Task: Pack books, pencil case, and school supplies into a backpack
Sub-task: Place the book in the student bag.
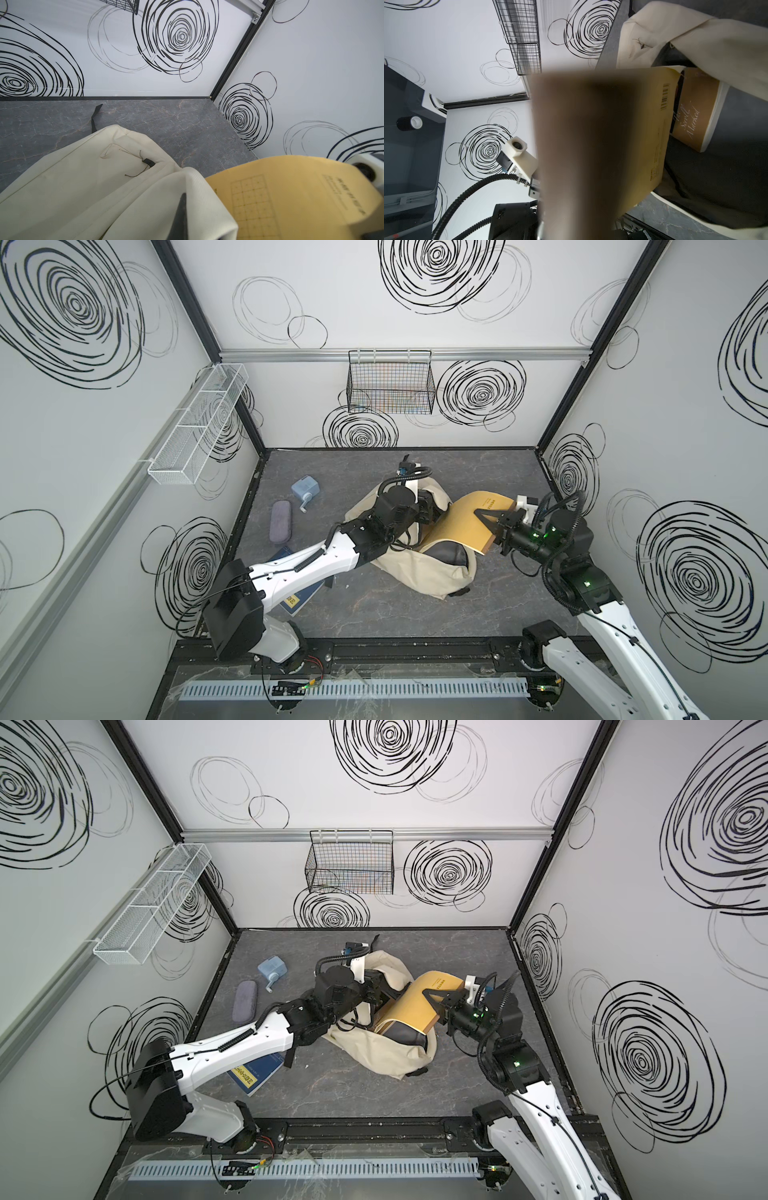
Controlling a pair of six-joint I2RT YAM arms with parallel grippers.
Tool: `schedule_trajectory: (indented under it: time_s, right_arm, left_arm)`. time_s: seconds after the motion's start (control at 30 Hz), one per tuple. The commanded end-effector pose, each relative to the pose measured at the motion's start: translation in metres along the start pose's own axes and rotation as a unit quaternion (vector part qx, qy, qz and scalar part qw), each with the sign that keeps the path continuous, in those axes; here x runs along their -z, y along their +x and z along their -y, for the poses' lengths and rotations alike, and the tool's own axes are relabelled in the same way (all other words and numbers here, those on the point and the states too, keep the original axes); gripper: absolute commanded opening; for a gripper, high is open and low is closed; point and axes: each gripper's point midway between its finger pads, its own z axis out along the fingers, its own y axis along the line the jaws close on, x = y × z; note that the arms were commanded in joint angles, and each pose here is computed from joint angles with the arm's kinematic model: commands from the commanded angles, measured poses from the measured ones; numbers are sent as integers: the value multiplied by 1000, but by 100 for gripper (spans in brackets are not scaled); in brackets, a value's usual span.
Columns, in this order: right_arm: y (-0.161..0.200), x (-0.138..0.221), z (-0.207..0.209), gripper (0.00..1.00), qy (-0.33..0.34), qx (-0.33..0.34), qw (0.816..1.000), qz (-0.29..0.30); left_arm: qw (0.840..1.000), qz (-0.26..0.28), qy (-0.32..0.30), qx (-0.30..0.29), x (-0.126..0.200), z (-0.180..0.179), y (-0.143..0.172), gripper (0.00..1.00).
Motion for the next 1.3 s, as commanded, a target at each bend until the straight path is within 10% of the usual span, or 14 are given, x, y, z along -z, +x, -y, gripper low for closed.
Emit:
schedule_trajectory:
  time_s: [0.0, 0.77, 1.27]
  right_arm:
    - [3, 0, -21, 0, -55, -7, 998, 14]
    - [-2, -50, 4, 0, -75, 63, 995, 11]
    - [1, -9, 184, 0, 143, 39, 988, 28]
  left_arm:
    - [996, 68, 50, 41, 16, 22, -49, 0]
    - [994, 19, 74, 85, 35, 12, -21, 0]
    - [993, 12, 76, 88, 30, 18, -18, 0]
